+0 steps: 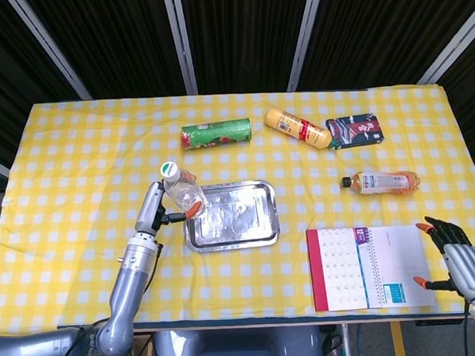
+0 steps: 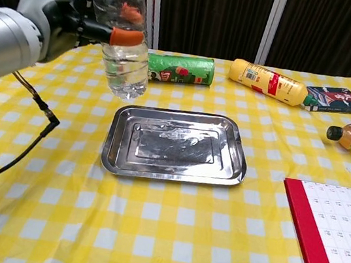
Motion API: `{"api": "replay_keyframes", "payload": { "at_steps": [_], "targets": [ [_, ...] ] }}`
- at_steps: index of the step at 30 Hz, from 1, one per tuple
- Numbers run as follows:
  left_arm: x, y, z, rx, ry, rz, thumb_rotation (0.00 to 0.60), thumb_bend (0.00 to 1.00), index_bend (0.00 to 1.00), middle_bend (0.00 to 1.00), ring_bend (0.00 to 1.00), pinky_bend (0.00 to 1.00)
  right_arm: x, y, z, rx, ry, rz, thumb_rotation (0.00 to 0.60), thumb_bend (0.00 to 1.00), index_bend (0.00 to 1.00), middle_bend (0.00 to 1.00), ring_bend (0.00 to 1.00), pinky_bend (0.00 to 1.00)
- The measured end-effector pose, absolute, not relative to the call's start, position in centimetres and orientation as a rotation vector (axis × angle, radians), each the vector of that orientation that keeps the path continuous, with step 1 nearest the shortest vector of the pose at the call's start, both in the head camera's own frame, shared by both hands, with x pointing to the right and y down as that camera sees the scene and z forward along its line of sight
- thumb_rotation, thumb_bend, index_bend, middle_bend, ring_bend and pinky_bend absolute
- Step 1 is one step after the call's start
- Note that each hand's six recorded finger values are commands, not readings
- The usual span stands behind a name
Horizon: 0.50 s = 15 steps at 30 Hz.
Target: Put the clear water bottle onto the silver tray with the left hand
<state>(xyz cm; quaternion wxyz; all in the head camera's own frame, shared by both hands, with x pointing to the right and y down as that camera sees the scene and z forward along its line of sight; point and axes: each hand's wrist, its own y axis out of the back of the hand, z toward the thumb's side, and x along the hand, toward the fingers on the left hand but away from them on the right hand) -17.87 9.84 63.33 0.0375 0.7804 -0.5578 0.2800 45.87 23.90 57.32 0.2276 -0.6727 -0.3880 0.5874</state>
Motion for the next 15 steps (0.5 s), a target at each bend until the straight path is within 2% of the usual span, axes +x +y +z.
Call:
{"api": "replay_keyframes", "payload": {
  "at_steps": [8, 15],
  "targets": [
    [-15.0, 10.3, 68.2, 2.431, -1.718, 0.962, 0.6, 0.53, 0.66, 0.66, 0.25, 0.11, 46.3, 23.8, 57.3, -1.849, -1.079, 1.623, 0.6, 0.16, 0.16, 0.07, 0.0, 0.0],
    [-12.0, 12.0, 70.7, 2.471, -1.657, 0.947, 0.6, 0.53, 0.66, 0.66, 0.25, 0.11, 46.4, 23.8, 57.2, -1.849, -1.085, 1.619, 0.6, 0.16, 0.16, 0.07, 0.0, 0.0]
  ]
}}
